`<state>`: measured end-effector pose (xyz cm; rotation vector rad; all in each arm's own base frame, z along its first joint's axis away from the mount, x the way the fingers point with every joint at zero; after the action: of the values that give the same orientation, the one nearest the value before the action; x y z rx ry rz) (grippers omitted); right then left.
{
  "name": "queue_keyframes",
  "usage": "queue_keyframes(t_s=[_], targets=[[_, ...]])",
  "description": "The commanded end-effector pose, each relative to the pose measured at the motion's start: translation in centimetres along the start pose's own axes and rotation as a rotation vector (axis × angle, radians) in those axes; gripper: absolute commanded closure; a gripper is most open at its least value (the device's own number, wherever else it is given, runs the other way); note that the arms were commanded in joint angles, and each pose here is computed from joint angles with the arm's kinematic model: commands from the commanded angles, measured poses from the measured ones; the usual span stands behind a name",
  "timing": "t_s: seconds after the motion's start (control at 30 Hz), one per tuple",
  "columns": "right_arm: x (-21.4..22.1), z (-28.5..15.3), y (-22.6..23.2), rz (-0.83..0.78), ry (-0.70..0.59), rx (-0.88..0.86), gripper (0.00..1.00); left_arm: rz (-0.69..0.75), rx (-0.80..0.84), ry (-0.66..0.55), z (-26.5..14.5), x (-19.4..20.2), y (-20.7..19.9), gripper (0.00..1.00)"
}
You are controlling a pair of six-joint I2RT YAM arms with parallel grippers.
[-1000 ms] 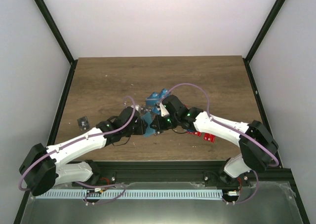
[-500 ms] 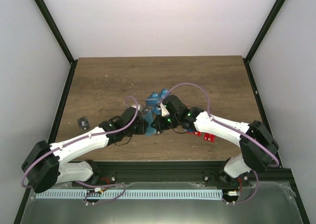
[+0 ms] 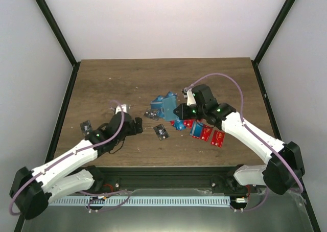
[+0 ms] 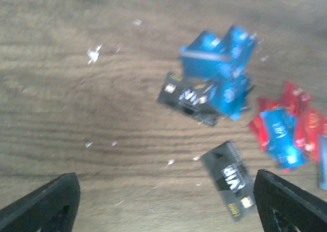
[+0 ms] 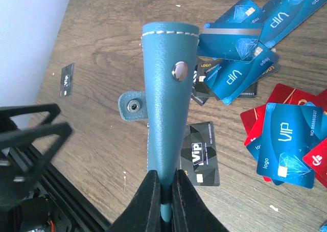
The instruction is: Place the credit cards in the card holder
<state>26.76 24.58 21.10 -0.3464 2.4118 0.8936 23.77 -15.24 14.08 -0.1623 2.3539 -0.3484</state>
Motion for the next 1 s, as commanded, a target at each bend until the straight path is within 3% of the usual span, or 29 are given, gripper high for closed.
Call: queue_keyframes(t_s=[0.0, 0.1, 0.23, 0.4, 0.6, 0.77, 0.97], targets=[[-1.7, -1.7, 1.2, -0.061, -0.066, -0.009, 0.99, -0.045, 0.130, -0.198, -2.9, -4.4, -1.9, 0.00], [-1.9, -1.9, 1.6, -0.075, -0.097, -0.046, 0.99, -0.048, 0.221, -0.240, -4.2, -5.3, -2.9, 0.00], [-1.8, -2.4, 2.9, -0.100, -0.114, -0.125, 0.99, 0.046, 0.450, -0.194, -6.1, -5.3, -6.7, 0.00], [-1.6, -3.4, 4.9, -0.150, -0.130, -0.250, 0.99, 0.062, 0.637, -0.161, -8.3, -5.5, -9.6, 0.00], [-0.9, -3.8, 6.2, -0.159, -0.137, -0.362, 0.99, 0.063, 0.667, -0.141, -8.8, -5.9, -10.5, 0.02], [-0.6, -4.0, 7.0, -0.161, -0.118, -0.427, 0.99, 0.077, 0.690, -0.111, -8.2, -5.5, -11.2, 0.15], [-0.2, -4.1, 7.6, -0.176, -0.109, -0.485, 0.99, 0.084, 0.695, -0.091, -7.6, -5.5, -12.0, 0.22]])
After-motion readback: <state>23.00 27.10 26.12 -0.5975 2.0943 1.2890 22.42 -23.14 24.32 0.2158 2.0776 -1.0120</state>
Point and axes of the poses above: each gripper's point midway between its finger pads, its own z axis out along the fingers, its own y axis along the line the jaws close on, x = y × z, the point moved 2 cm from there along -z, back along the fingers, and after that the axes turned 3 degrees about -z, right-handed, at the moved point
